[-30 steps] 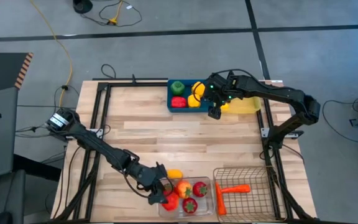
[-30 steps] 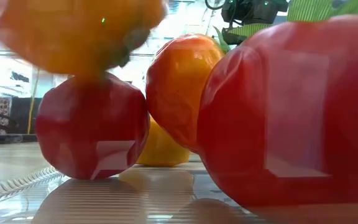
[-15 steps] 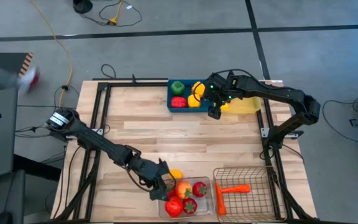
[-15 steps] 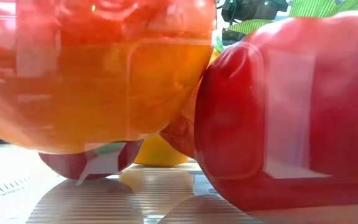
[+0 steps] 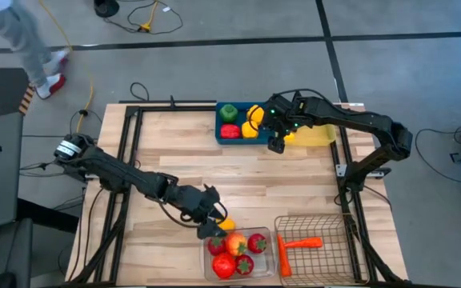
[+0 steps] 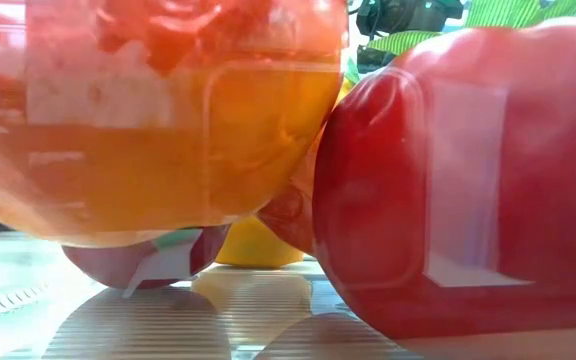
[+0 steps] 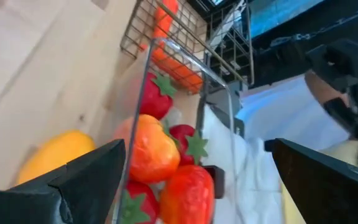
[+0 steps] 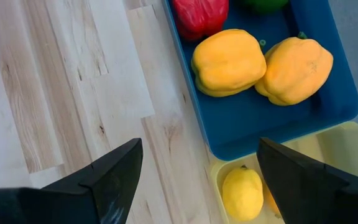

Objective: Sort produce into baskets
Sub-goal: Put the lemon into the yellow bin

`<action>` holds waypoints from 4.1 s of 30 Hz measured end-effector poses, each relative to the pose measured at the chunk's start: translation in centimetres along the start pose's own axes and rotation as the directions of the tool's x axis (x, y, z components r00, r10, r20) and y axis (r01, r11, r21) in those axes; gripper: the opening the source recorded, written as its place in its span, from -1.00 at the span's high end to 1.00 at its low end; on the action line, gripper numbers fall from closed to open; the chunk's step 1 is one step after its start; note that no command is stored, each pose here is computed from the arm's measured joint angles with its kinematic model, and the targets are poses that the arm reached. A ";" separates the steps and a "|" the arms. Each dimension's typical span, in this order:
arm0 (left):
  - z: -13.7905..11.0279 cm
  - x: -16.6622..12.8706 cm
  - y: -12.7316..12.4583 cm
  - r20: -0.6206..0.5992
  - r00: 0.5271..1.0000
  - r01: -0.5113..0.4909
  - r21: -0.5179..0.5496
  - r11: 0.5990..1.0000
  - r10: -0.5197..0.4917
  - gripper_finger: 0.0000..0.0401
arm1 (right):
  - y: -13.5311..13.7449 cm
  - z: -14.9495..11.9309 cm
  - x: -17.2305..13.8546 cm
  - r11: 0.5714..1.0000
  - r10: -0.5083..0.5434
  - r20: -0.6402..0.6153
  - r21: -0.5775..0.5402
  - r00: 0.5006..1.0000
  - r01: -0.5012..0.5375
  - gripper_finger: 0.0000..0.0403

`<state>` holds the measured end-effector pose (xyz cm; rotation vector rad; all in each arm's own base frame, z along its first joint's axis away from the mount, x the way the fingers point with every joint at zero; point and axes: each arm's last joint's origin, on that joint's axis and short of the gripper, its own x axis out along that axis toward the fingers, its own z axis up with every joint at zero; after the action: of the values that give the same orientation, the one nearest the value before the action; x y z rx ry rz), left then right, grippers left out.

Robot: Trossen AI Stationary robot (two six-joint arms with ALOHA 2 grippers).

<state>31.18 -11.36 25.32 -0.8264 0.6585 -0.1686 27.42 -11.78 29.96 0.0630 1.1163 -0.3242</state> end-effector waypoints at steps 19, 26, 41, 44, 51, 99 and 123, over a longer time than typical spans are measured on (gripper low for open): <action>-1.5 -0.4 5.3 -0.064 0.876 -0.350 0.598 0.721 0.478 -0.84 | 0.0 0.0 0.0 1.000 0.000 0.000 -0.004 1.000 0.000 -0.70; -2.1 0.5 6.5 -0.101 0.855 -0.303 0.699 0.648 0.509 -0.75 | 0.0 0.0 0.0 1.000 0.000 0.003 -0.003 1.000 0.000 -0.70; -2.8 1.6 7.0 -0.228 0.871 0.043 0.918 0.394 0.435 -0.62 | 0.3 0.1 0.0 0.999 0.005 0.002 0.043 1.000 -0.005 -0.70; -2.9 1.8 7.0 -0.238 0.874 0.087 0.934 0.346 0.423 -0.62 | 0.4 0.1 0.0 0.999 0.007 0.003 0.039 1.000 -0.007 -0.70; -2.4 2.1 6.7 -0.201 0.901 0.111 0.964 0.243 0.385 -0.62 | 0.5 0.1 0.0 0.999 0.007 0.003 0.038 1.000 -0.008 -0.70; -2.2 6.9 10.6 -0.151 0.979 0.142 0.987 0.073 0.140 -0.62 | 0.4 0.1 0.0 0.999 0.008 0.009 0.039 1.000 -0.008 -0.70; -2.3 9.2 11.8 -0.128 0.982 0.103 0.979 0.174 0.140 -0.21 | 0.4 0.1 0.0 0.999 0.007 0.010 0.037 1.000 -0.007 -0.70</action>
<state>35.76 -8.32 11.25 0.5517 0.5690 -0.6032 27.66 -11.40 30.00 0.0977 1.0998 -0.3386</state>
